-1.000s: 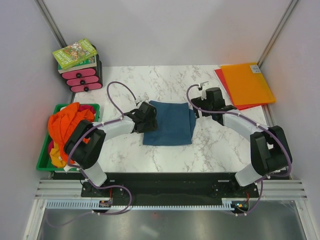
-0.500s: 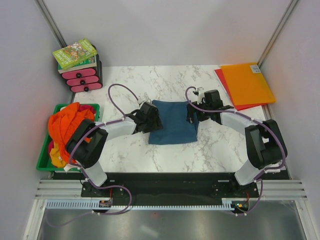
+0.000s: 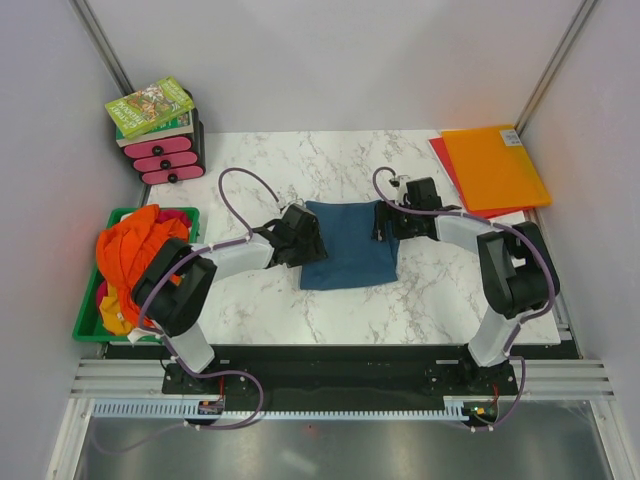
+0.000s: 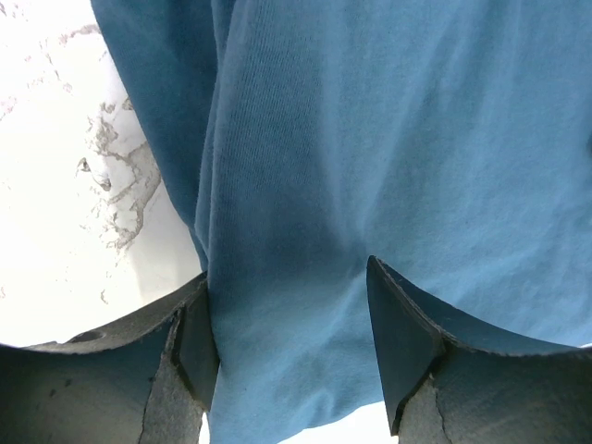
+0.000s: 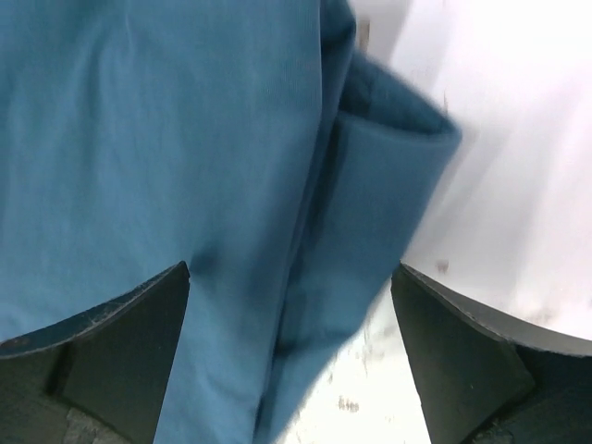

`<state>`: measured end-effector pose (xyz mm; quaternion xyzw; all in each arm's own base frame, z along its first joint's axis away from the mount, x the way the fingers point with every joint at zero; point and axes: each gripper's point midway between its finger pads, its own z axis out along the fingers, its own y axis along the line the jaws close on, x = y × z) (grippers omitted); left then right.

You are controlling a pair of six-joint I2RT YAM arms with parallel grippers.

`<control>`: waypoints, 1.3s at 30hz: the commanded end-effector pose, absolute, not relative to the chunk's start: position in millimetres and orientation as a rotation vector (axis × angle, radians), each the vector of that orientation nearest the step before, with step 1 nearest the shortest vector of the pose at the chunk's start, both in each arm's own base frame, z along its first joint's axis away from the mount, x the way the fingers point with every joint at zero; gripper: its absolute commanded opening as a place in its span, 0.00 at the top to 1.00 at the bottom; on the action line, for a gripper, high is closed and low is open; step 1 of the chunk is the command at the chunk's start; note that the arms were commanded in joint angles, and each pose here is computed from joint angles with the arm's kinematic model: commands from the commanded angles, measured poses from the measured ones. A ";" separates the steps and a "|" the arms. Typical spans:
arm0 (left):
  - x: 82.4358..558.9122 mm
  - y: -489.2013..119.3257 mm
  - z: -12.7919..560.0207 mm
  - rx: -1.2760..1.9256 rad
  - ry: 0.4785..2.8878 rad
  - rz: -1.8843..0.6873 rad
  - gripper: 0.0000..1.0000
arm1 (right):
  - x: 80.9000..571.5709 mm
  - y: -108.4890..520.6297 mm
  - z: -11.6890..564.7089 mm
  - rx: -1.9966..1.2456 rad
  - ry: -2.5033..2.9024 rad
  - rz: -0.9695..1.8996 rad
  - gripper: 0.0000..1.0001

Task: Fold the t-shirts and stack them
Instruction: Put the neatly folded tshirt into the corner of the board with the right arm

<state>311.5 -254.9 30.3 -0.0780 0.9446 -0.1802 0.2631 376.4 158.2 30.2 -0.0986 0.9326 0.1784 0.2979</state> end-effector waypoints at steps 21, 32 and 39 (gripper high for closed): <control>309.5 -255.5 26.0 -0.221 2.597 -0.429 0.34 | 302.9 166.0 -38.0 -0.267 2.843 0.677 0.58; 307.9 -246.7 51.4 -0.166 2.549 -0.407 0.34 | 338.2 121.9 6.4 -0.377 2.772 0.257 1.00; 297.5 -239.0 77.4 -0.134 2.498 -0.430 0.31 | 345.1 42.0 40.2 -0.424 2.748 -0.126 1.00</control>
